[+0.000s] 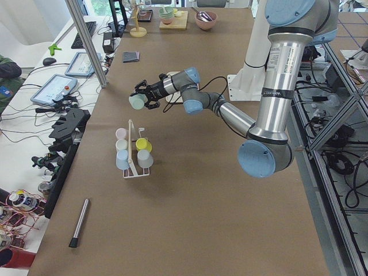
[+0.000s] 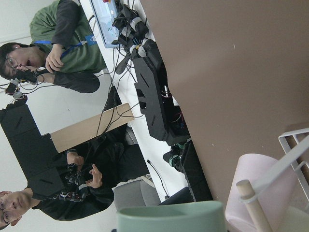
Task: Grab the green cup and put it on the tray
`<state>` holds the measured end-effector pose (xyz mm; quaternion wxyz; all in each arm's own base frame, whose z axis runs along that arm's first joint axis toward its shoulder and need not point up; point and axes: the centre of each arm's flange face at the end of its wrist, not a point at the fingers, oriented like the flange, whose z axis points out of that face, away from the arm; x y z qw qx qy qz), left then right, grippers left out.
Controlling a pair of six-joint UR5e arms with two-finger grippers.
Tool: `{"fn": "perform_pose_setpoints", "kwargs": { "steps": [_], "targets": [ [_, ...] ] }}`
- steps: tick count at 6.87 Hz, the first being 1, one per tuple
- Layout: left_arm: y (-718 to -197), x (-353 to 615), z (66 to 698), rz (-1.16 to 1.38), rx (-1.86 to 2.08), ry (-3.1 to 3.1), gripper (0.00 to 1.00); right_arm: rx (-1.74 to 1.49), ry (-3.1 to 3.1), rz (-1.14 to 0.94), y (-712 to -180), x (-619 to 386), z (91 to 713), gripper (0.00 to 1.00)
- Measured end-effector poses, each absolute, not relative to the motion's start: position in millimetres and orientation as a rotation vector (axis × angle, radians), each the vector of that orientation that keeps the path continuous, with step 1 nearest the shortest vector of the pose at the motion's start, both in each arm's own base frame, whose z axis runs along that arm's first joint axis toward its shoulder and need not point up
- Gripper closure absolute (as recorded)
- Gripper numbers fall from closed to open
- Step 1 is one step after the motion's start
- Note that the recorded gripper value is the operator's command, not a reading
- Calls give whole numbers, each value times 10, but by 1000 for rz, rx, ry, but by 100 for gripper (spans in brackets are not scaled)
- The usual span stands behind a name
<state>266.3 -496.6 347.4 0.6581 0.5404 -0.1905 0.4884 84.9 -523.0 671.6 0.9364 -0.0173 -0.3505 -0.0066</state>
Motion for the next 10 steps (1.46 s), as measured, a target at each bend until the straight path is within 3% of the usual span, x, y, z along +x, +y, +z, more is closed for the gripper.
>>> {"fn": "perform_pose_setpoints", "kwargs": {
  "steps": [5, 10],
  "targets": [
    [-4784, 2863, 3053, 691, 1467, 9, 100, -23, -710, -18, -5201, 852, 6644, 0],
    [-3959, 3728, 2856, 278, 1469, 494, 100, -5, -687, -27, -5092, 855, 6551, 0]
  ]
}}
